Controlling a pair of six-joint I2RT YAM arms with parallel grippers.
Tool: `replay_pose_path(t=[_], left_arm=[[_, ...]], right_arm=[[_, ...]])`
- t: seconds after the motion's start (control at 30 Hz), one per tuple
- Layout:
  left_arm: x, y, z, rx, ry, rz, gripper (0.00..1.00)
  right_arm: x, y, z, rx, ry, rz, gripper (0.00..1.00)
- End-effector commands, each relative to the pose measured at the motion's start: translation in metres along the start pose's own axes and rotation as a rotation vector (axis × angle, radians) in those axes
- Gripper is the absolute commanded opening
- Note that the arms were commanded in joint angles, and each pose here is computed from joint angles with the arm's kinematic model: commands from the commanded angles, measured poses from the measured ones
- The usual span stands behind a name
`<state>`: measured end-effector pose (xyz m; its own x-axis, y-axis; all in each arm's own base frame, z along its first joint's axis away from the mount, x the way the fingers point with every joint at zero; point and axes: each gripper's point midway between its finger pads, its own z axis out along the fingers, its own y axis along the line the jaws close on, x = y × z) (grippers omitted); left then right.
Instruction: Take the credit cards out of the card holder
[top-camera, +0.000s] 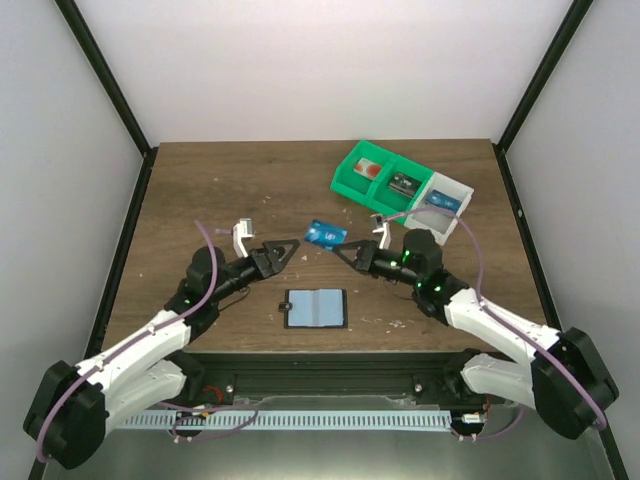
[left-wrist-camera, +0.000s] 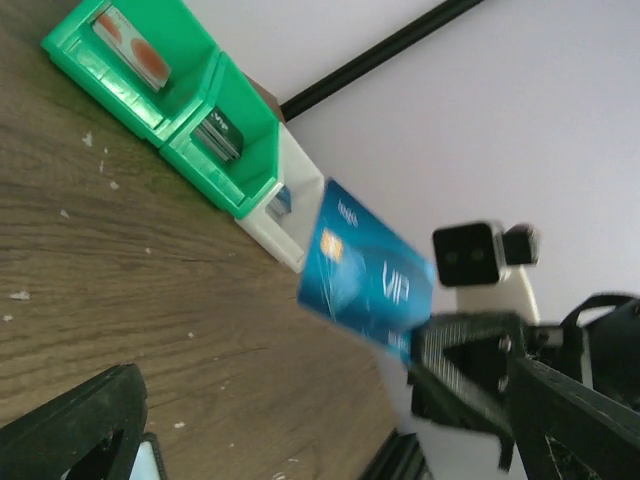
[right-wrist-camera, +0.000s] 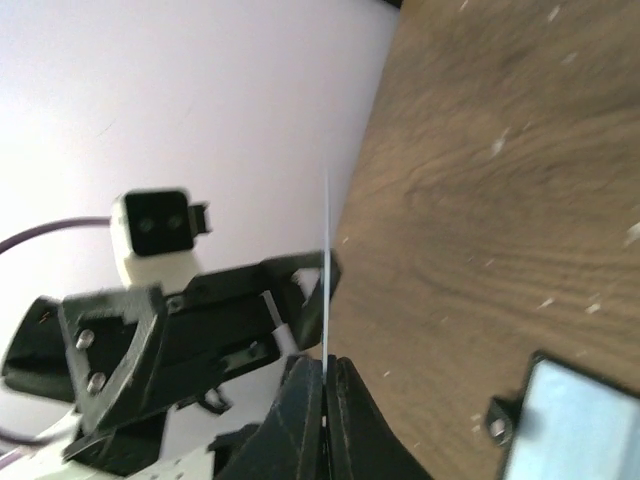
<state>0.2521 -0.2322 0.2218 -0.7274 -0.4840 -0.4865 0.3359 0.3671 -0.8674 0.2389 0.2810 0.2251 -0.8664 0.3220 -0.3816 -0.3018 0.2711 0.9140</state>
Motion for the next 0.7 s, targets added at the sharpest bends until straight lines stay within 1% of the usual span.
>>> replay_pose_path(t=[0.0,0.07,0.2,0.27,0.43,0.67], left_arm=[[0.008,0.005,-0.004,-0.073,0.08,0.154,1.0],[0.009,0.006,-0.006,-0.093,0.091,0.198,1.0],[0.01,0.007,-0.007,-0.136,0.142,0.308,1.0],[0.015,0.007,-0.008,-0.14,0.183,0.336,1.0],[0.025,0.007,-0.012,-0.144,0.262,0.383,1.0],[0.023,0.007,-0.017,-0.161,0.265,0.438,1.0]], right_arm=[[-0.034,-0.011,-0.016,0.126,-0.037,-0.123,0.0],[-0.048,-0.024,-0.025,0.181,-0.048,-0.126,0.01],[-0.079,-0.045,-0.048,0.247,-0.115,-0.137,0.01],[-0.096,-0.056,-0.059,0.287,-0.145,-0.141,0.01],[-0.139,-0.105,-0.099,0.459,-0.195,-0.081,0.0],[-0.183,-0.15,-0.152,0.591,-0.27,0.009,0.01]])
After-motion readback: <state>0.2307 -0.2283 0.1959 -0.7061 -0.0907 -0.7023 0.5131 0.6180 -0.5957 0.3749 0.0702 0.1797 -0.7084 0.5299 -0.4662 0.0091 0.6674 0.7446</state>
